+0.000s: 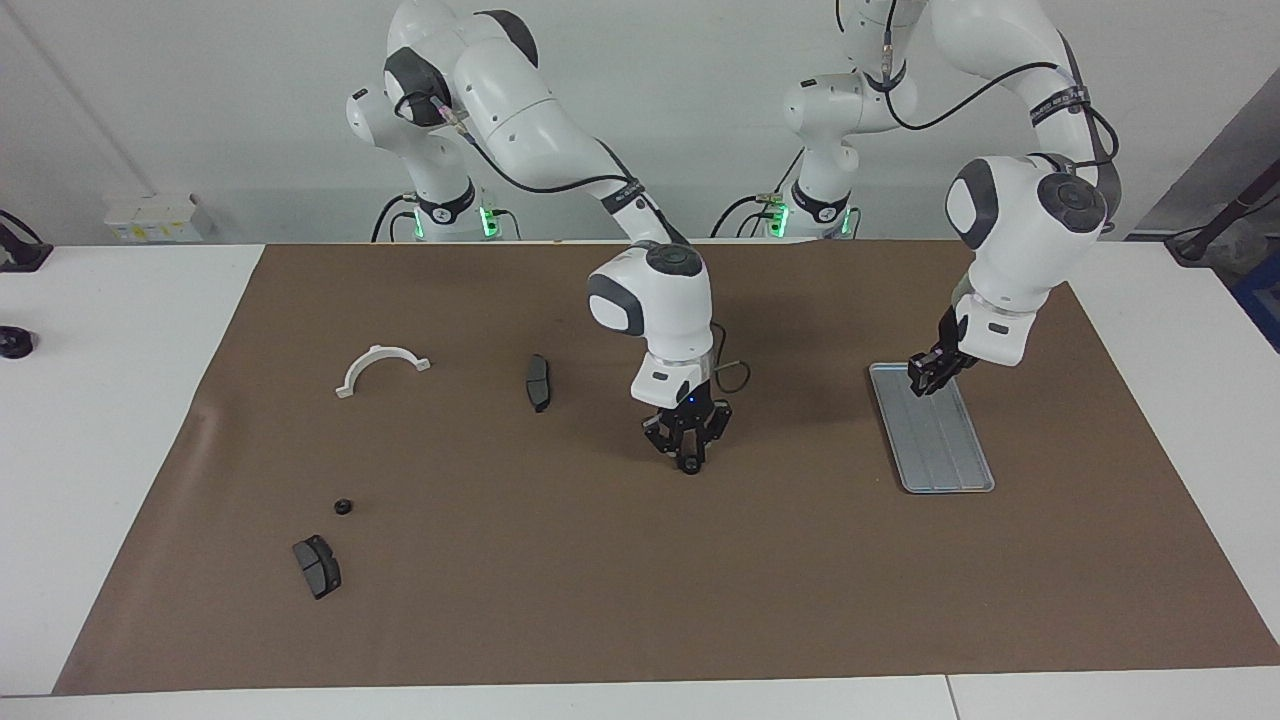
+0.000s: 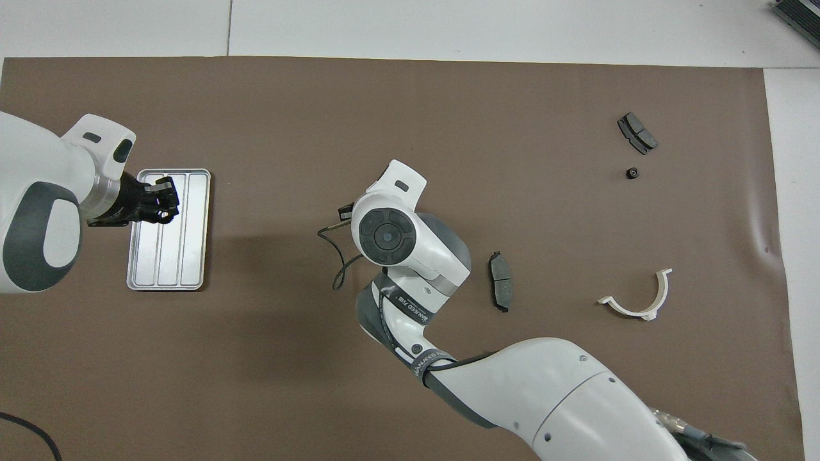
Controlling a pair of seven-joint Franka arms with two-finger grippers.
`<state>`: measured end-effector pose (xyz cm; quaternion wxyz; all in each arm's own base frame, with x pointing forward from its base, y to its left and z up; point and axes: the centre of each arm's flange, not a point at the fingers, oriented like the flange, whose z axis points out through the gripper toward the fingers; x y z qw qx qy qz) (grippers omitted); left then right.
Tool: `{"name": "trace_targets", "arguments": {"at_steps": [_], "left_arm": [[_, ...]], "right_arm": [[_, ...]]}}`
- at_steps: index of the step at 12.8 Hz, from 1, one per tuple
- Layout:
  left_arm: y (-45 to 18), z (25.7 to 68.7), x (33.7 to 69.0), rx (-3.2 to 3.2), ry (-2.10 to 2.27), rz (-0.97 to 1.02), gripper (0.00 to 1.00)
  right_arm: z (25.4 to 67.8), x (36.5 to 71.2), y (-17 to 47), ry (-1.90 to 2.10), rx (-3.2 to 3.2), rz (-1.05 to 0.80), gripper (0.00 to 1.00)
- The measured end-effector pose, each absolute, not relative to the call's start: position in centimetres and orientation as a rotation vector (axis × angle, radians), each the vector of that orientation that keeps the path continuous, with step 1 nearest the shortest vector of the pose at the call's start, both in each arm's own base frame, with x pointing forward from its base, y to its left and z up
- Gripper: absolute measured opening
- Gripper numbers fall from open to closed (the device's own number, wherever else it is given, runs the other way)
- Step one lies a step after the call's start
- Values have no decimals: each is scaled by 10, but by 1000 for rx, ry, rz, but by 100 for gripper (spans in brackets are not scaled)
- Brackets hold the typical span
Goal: Place bearing gear from tray to pile
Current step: 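Grasp the second gear with the right gripper while the left gripper grasps last gear, then place the gear by the pile while the left gripper sets last gear down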
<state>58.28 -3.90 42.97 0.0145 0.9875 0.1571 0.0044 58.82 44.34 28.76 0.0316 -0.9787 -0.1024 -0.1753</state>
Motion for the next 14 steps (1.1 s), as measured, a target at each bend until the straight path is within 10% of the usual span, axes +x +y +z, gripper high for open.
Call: {"name": "trace_targets", "arguments": {"at_steps": [8,14], "left_arm": [[-124,439,581,2998,619,130,35],[-269,414,550,2837,790,223,35]], "right_arm": [[307,623,410,-223,-3052,-564,34],[309,703,258,-30,-3128,-574,34]]}}
